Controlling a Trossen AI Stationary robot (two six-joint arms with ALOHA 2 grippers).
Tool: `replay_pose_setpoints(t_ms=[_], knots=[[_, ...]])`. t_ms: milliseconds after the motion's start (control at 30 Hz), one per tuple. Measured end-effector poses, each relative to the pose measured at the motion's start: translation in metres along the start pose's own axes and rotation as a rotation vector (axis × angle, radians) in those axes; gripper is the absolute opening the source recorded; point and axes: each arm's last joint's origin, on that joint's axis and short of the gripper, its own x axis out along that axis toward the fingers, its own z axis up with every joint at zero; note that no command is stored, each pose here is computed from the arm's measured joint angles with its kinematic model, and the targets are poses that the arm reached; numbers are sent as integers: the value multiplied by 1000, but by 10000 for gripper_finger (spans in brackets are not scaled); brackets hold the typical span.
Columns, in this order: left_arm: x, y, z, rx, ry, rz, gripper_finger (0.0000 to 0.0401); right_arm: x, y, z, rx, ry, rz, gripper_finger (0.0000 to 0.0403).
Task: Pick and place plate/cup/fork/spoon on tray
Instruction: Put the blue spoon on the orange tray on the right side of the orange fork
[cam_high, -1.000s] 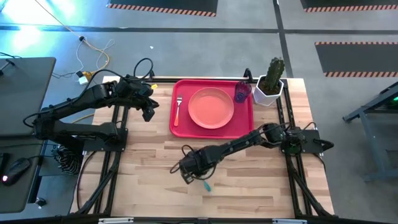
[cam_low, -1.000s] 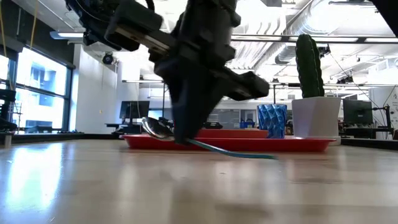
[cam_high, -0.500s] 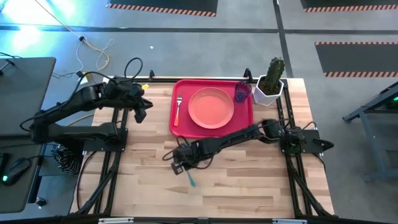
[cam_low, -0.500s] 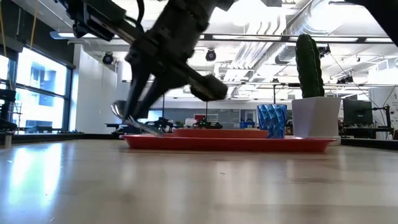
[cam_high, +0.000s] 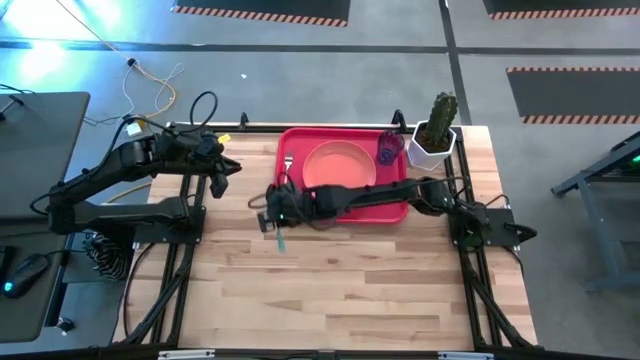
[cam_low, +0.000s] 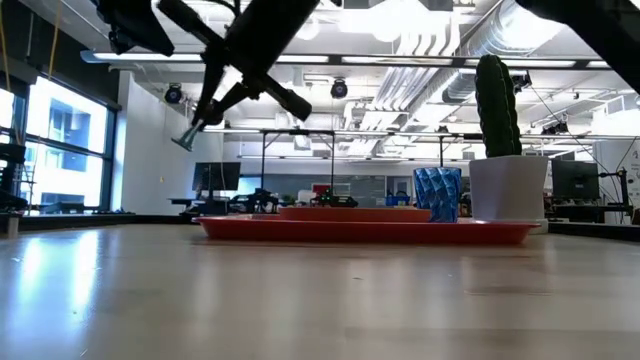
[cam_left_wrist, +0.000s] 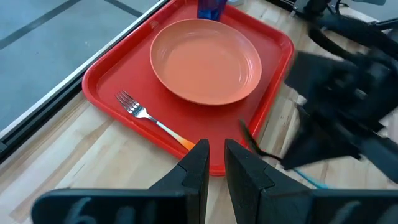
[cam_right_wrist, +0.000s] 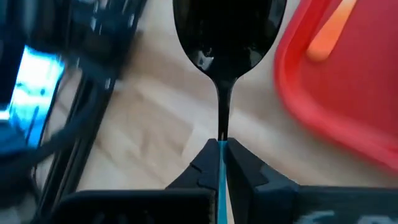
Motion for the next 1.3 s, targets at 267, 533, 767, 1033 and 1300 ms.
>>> replay_pose_setpoints(t_ms=[267, 533, 767, 1033, 1300], knots=[[0, 0, 0, 0, -1, 4, 42, 6, -22, 54, 99, -84, -40, 0], [0, 0, 0, 1, -2, 8, 42, 7, -38, 86, 118, -120, -67, 0], [0, 0, 0, 32, -3, 11, 42, -16, -41, 125, 102, -199, -91, 0], [0, 0, 0, 36, -4, 12, 42, -26, -60, 156, 157, -216, -136, 0], [0, 0, 0, 43, -4, 12, 42, -10, -72, 153, 220, -160, -188, 0]])
